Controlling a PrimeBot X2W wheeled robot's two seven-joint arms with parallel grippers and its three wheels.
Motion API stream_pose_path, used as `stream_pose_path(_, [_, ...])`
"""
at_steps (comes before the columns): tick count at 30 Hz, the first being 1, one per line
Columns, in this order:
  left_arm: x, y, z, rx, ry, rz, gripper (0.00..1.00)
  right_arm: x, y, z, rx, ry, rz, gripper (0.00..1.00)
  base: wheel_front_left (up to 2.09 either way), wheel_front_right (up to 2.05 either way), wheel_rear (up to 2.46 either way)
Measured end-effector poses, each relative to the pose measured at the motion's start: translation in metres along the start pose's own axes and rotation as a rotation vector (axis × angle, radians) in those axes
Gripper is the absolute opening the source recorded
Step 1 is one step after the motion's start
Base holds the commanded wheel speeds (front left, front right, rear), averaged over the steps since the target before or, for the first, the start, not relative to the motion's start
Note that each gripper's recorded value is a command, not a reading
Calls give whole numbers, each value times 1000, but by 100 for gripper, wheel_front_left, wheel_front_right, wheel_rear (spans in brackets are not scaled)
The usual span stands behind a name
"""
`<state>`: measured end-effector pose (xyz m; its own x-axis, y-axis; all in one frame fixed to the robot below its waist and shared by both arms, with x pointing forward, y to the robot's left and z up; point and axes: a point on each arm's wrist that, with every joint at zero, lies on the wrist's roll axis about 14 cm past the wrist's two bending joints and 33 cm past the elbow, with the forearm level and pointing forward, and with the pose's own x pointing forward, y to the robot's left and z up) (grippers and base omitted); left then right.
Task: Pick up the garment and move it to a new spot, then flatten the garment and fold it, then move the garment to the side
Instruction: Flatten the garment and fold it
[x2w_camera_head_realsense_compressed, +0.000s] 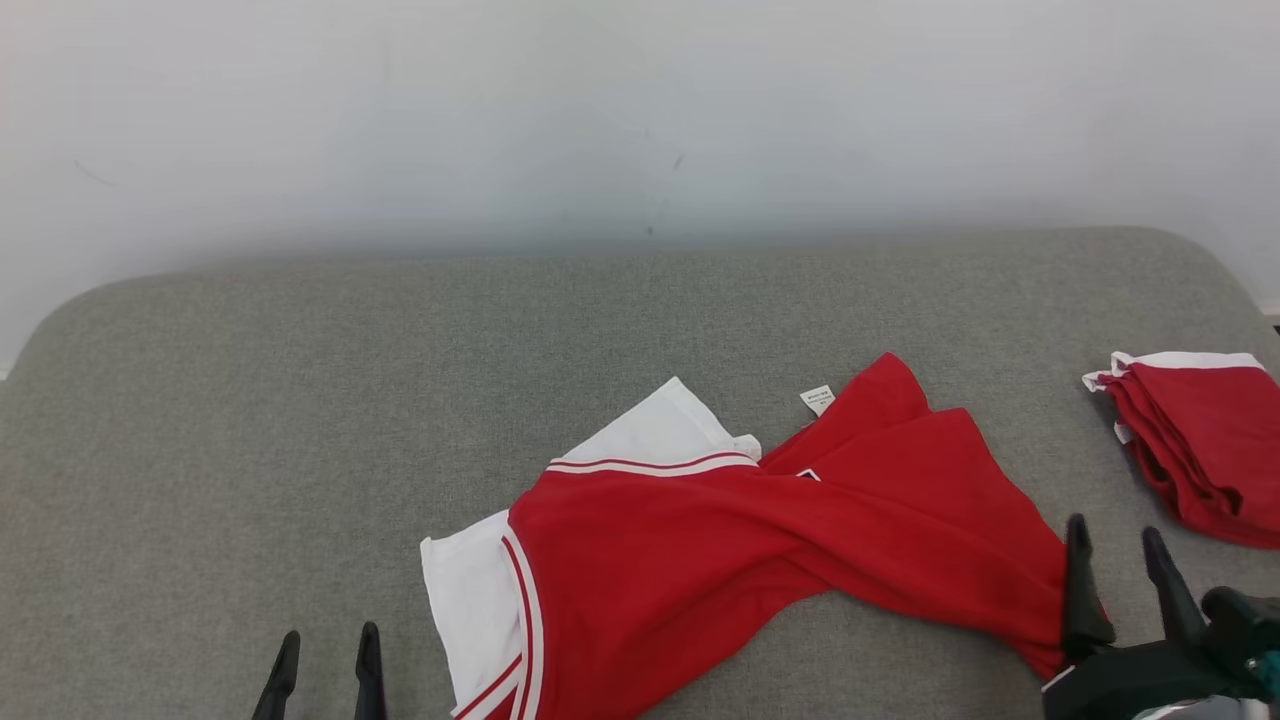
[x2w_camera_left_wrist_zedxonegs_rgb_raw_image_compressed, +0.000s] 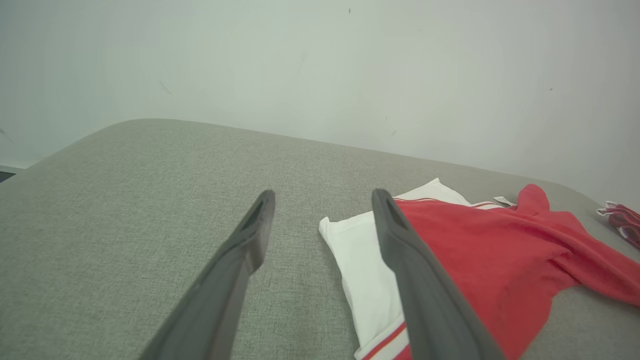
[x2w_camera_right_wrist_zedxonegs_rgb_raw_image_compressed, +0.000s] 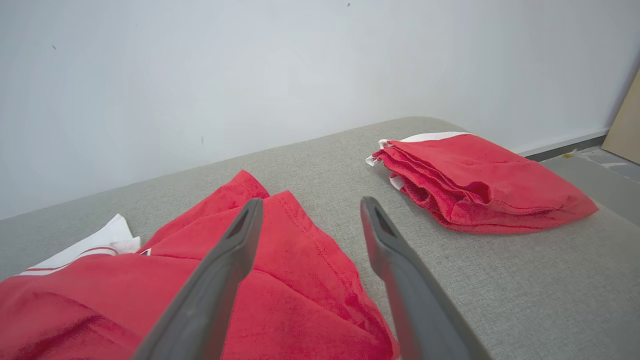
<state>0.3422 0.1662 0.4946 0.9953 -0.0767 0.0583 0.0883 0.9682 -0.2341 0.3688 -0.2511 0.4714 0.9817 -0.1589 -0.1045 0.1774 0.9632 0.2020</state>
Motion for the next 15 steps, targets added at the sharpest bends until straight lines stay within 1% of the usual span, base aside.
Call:
stream_pose_path(4, [-1,-1,1,-2,-3,-1,100,-7,29,22,-55,-111,95,100,0,0,0])
stream_pose_path(9, [-3,0,1,-7,-4,1,100,-20,55,26,-104,-154,183,100,0,0,0])
stream_pose_path(12, [-4,1,1,-7,-3,3,100,-28,58,17,-130,-136,199,100,0,0,0])
stream_pose_path(15, [-4,0,0,-7,-1,2,100,-33,52,11,-133,-115,186,100,0,0,0])
